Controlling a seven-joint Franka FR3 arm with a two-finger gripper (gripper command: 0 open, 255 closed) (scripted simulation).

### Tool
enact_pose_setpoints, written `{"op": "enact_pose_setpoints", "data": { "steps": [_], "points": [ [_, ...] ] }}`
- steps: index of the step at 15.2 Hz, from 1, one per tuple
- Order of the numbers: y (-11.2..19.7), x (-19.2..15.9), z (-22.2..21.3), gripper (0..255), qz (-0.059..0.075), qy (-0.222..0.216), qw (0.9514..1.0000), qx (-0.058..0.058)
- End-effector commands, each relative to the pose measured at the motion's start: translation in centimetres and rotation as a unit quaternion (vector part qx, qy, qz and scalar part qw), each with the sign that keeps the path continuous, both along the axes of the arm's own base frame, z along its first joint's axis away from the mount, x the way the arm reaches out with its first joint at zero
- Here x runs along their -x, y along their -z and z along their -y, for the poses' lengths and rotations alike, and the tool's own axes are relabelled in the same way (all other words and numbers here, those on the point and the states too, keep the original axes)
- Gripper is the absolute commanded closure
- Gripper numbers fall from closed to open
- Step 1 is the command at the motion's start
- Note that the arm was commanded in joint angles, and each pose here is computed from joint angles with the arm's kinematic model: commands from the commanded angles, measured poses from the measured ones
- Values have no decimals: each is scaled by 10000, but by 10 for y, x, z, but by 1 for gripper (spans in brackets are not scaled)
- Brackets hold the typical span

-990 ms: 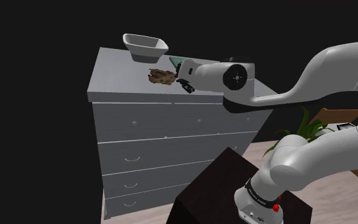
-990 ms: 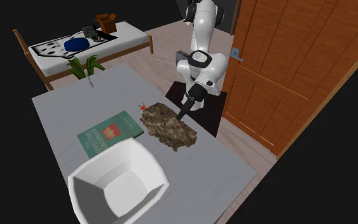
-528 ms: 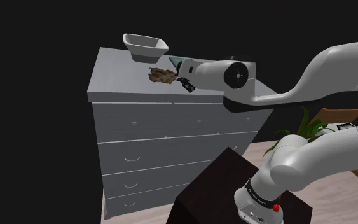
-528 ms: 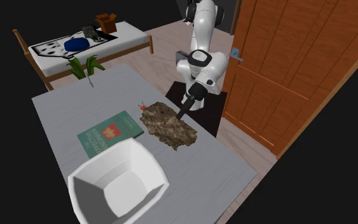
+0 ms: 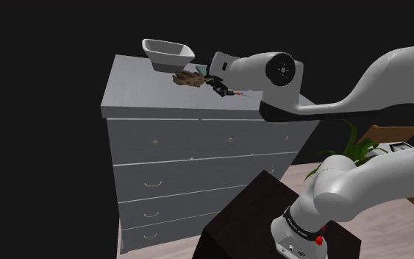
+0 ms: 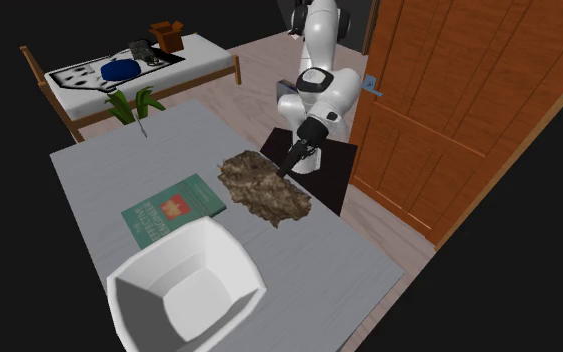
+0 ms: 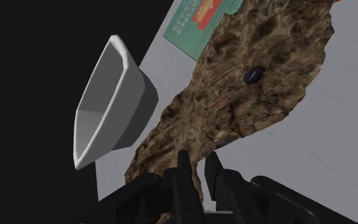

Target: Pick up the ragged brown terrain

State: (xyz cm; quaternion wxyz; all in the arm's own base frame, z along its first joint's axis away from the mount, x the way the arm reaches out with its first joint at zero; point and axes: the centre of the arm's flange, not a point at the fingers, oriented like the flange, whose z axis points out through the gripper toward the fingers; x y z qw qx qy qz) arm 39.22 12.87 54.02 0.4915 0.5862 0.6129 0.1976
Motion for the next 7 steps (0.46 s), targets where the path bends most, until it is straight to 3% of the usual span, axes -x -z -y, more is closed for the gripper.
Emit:
{"op": "enact_pose_setpoints", "data": {
  "steps": [1, 7],
  "points": [
    [-11, 0, 0, 255, 0, -1, 10000, 0],
    [-33, 0, 0, 255, 0, -1, 10000, 0]
  ]
}}
